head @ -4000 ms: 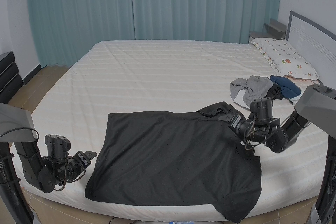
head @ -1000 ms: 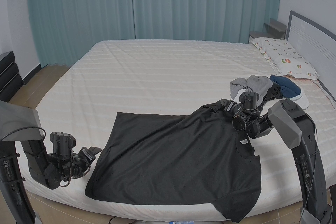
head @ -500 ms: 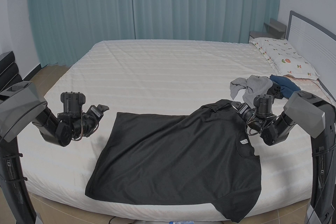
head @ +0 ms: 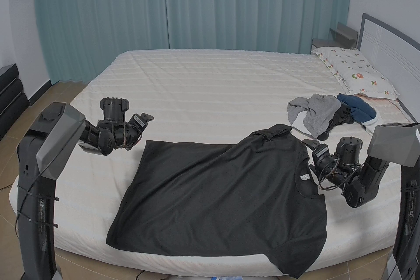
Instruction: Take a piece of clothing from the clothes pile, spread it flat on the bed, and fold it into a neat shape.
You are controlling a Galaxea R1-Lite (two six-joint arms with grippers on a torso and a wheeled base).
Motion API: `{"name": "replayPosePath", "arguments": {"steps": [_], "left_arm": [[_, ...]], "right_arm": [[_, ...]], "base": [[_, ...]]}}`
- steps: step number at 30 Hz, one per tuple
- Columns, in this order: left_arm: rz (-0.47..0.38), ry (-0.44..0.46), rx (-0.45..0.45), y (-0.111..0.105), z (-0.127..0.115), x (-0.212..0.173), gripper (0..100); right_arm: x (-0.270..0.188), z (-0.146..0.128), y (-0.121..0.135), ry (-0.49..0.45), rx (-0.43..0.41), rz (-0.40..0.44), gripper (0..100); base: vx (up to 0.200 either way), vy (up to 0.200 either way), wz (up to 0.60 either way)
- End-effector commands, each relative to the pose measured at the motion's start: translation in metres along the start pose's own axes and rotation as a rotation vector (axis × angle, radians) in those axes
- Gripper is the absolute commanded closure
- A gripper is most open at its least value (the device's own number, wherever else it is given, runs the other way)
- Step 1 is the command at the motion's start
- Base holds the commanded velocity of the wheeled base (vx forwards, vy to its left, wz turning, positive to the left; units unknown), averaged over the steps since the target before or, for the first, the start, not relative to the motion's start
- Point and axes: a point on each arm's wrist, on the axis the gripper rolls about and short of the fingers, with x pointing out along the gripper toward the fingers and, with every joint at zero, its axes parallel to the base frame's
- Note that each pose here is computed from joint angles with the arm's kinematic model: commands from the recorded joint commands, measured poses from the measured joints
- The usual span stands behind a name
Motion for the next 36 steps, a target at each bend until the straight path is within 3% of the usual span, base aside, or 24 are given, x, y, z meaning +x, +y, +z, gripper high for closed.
{"name": "replayPosePath", "arguments": {"steps": [1,8,11,23,24,31,36], "left_arm": [[0.046,0.005,0.005,0.022,-0.019,0.038,0],[0.067,-0.038,0.028,0.025,-0.024,0.046,0],[0.081,-0.033,0.078,0.03,-0.032,0.053,0],[0.075,-0.039,0.089,0.031,-0.036,0.065,0],[0.079,-0.045,0.091,0.031,-0.036,0.065,100],[0.111,-0.078,0.11,0.035,-0.037,0.066,100],[0.137,-0.161,0.107,0.033,-0.032,0.068,100]], "right_arm": [[-0.011,0.002,-0.014,0.068,0.075,-0.018,0],[-0.017,0.002,-0.015,0.073,0.081,-0.004,0],[-0.016,0.0,-0.015,0.075,0.079,-0.001,0],[-0.016,0.0,-0.014,0.074,0.08,0.004,0],[-0.016,0.0,-0.014,0.074,0.08,0.004,0],[-0.016,-0.001,-0.015,0.075,0.08,0.003,0],[-0.016,0.0,-0.014,0.074,0.08,0.004,0]], "base": [[0.0,0.0,0.0],[0.0,0.0,0.0],[0.0,0.0,0.0],[0.0,0.0,0.0],[0.0,0.0,0.0],[0.0,0.0,0.0],[0.0,0.0,0.0]]}}
